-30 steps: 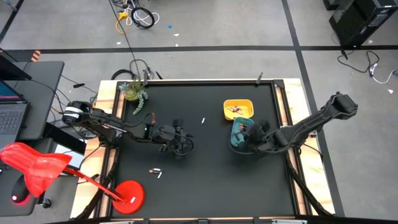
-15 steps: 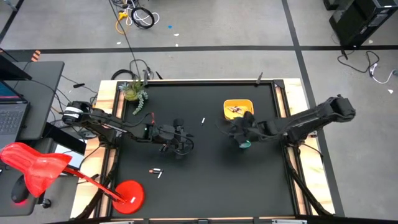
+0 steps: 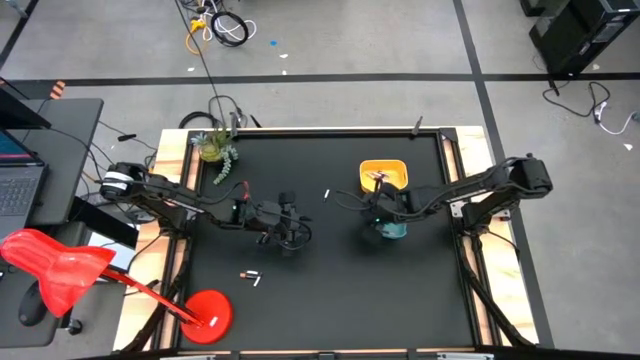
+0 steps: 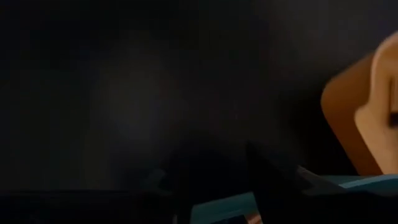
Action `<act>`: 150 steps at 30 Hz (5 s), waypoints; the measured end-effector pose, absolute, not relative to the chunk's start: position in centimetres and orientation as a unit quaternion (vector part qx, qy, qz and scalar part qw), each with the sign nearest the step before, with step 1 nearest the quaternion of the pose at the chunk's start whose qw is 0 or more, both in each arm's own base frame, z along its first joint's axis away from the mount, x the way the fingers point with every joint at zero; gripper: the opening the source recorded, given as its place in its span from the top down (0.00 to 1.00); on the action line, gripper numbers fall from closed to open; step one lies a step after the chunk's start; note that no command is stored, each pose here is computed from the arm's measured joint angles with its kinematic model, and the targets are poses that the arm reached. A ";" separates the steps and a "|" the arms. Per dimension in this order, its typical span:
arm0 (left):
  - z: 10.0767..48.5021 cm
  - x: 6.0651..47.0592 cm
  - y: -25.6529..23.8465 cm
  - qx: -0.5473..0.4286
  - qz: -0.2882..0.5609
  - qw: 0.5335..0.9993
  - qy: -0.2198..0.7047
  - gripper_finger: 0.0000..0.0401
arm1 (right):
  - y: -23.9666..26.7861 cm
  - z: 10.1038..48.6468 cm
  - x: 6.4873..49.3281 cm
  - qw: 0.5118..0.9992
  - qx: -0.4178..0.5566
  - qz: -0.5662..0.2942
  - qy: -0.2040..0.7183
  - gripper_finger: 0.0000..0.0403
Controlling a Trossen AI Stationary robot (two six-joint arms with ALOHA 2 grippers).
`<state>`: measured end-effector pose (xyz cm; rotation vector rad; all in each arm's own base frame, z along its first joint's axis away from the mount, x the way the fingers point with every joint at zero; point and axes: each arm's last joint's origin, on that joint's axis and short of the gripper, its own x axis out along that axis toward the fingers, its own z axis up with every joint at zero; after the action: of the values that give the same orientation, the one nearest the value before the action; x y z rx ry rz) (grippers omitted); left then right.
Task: Sort batteries
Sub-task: Adjust the blue bin on the table, then put the gold black battery into the blue bin
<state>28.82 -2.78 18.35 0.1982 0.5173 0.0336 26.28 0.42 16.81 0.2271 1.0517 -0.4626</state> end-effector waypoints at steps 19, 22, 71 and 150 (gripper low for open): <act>17.9 28.6 -2.6 0.105 0.033 0.954 0.280 0.61 | 6.9 19.7 27.8 0.934 0.068 -0.115 0.332 0.71; 17.5 28.3 -2.5 0.100 0.042 0.946 0.306 0.61 | 9.2 19.3 27.3 0.939 0.052 -0.153 0.304 0.72; 10.0 27.0 -0.6 -0.021 0.131 0.935 0.328 1.00 | 10.0 16.9 27.7 0.968 -0.091 -0.208 0.108 0.73; 10.5 24.9 -1.0 -0.119 0.070 0.980 0.144 0.88 | 9.2 16.0 28.1 0.973 -0.051 -0.187 0.128 0.73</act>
<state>24.93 -1.02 10.46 -0.2394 0.2900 0.1409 28.08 9.24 16.03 -0.1036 0.2575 -0.3774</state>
